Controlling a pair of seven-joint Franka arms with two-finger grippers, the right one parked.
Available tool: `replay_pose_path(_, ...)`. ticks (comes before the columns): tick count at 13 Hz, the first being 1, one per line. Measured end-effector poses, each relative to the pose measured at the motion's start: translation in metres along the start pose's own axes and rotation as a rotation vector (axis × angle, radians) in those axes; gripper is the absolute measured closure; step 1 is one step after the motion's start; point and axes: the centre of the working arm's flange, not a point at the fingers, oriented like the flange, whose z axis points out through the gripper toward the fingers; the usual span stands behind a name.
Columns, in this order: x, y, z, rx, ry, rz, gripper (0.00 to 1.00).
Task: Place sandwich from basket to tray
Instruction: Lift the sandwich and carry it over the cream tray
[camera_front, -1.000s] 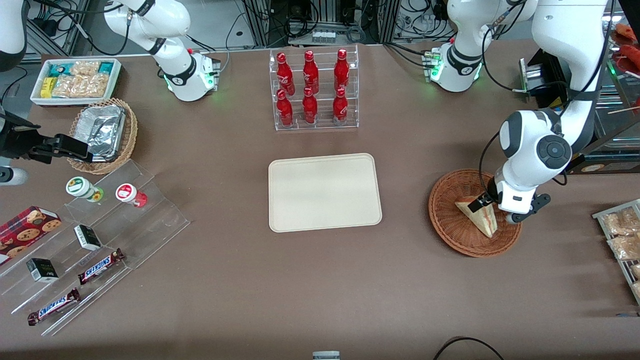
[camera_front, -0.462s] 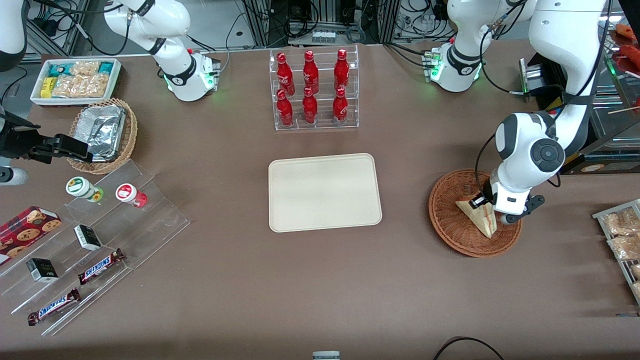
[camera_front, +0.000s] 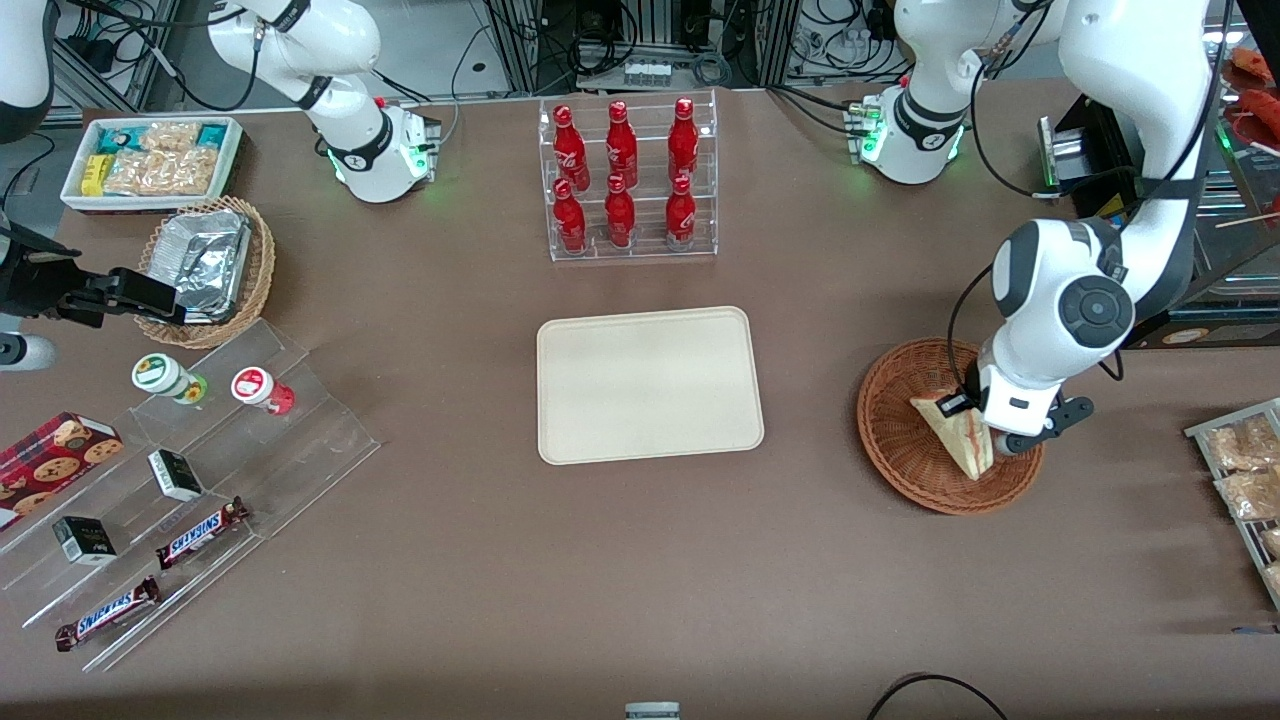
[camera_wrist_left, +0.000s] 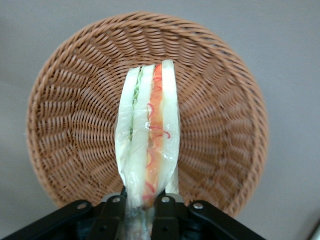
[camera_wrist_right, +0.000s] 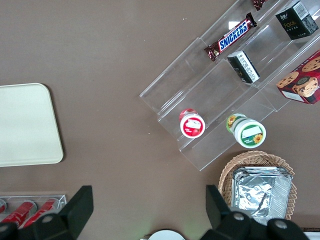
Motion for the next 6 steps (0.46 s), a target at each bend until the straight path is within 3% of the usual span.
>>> replay_pose_path(3, -0.028, 0.058, -0.075, 0.033, -0.008, 0.103, 0.85)
replay_pose_path(6, -0.082, 0.142, -0.133, 0.000, 0.021, 0.176, 0.85)
